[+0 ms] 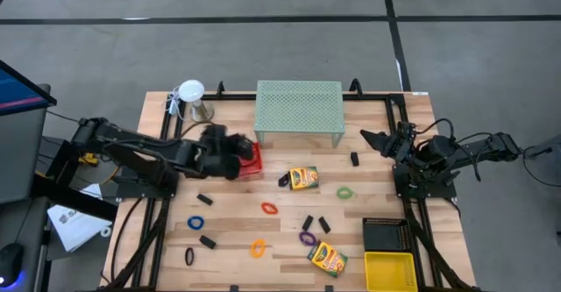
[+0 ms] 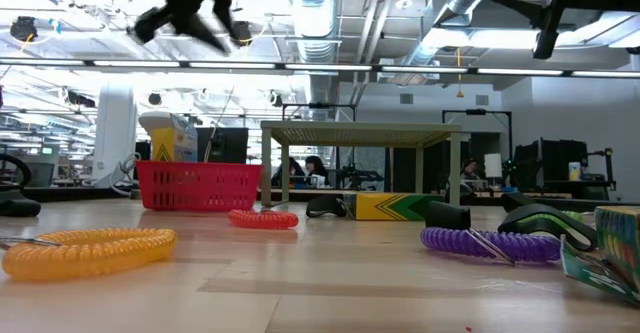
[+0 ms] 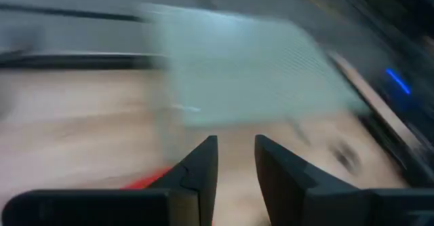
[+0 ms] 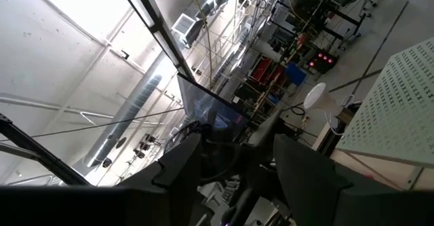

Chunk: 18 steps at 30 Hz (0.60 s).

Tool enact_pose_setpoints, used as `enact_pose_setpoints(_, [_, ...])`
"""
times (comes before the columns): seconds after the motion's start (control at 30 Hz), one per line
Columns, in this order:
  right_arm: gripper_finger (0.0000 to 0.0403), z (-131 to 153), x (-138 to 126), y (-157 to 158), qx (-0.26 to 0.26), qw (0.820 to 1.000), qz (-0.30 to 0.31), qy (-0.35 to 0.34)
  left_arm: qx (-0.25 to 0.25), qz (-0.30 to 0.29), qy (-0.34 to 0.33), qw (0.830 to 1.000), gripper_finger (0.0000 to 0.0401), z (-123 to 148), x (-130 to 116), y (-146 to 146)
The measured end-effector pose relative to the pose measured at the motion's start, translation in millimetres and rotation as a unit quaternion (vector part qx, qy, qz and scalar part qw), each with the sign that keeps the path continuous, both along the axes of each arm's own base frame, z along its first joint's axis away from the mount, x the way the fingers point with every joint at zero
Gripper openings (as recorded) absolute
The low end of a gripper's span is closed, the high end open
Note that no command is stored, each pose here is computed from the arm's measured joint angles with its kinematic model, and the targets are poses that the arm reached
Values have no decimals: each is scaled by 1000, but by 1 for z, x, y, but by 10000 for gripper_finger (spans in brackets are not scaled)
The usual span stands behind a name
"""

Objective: Pick & Place Office Desk Supplies
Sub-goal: Put the yellow crayon box into the red bin

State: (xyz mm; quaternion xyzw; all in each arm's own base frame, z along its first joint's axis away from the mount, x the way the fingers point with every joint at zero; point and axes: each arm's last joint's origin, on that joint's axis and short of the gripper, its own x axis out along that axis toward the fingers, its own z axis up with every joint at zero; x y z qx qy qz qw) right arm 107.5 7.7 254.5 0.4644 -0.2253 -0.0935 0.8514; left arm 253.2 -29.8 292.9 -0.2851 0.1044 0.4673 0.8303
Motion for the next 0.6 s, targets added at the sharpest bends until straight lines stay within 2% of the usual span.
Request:
enact_pose_setpoints(0.07, [182,1,0,0,0,1000,0,-3,-1,-133,1,991,92,14,9,-4])
enact_pose_setpoints(0.13, [182,1,0,0,0,1000,-1,-5,-17,-266,-38,963,92,27,19,-7])
enact_pose_setpoints(0.17, [182,1,0,0,0,1000,-1,-4,-31,-306,-58,950,92,30,22,-8])
enact_pose_setpoints(0.2, [182,1,0,0,-1,1000,0,-4,-53,-323,-74,942,92,30,26,-9])
enact_pose_setpoints(0.3, [182,1,0,0,-5,1000,-1,-5,-142,-304,-90,938,92,18,34,-10])
enact_pose_setpoints(0.47, [182,3,-1,1,-8,1000,6,-14,-250,-284,-58,924,92,-17,53,-25])
enact_pose_setpoints(0.6, [182,4,-2,3,-15,1000,13,-13,-296,-263,-36,918,92,-47,69,-40])
